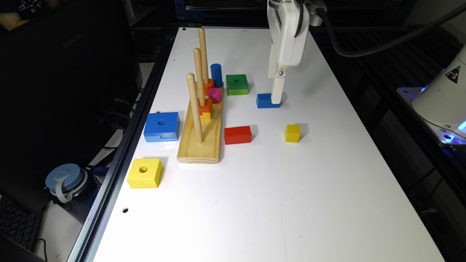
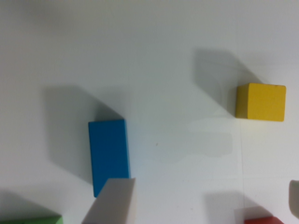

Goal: Pick up green block.

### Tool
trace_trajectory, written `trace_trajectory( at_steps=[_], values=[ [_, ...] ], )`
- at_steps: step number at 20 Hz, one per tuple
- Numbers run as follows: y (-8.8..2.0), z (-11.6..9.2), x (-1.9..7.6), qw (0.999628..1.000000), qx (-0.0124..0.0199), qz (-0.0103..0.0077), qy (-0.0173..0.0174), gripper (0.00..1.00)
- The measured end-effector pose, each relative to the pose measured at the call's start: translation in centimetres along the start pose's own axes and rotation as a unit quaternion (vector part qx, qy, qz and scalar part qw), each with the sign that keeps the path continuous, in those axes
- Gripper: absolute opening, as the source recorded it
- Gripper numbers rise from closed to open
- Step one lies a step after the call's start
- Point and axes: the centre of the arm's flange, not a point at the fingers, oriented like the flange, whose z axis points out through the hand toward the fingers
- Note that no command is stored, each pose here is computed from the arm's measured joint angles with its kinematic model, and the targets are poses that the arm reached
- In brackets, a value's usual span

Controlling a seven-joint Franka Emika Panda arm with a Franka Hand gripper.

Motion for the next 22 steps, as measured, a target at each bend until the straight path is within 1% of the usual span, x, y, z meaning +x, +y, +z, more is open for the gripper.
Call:
trace_trajectory(
  at_steps=[8,9,13,15,18,22],
  values=[
    [0.0,0.0,0.0,1.0,0.0,0.0,0.0,1.0],
    [0.0,0.0,0.02,1.0,0.0,0.0003,0.0,1.0],
    [0.3,0.0,0.31,0.999994,0.0001,0.0034,0.0,1.0],
    [0.4,0.0,0.45,0.99999,0.0003,0.0044,0.0002,1.0],
    [0.7,-0.2,1.02,0.999985,0.0018,0.0051,0.0014,1.0],
    [1.2,-0.4,2.08,0.999968,0.0046,0.0053,0.0038,1.0]
  ],
)
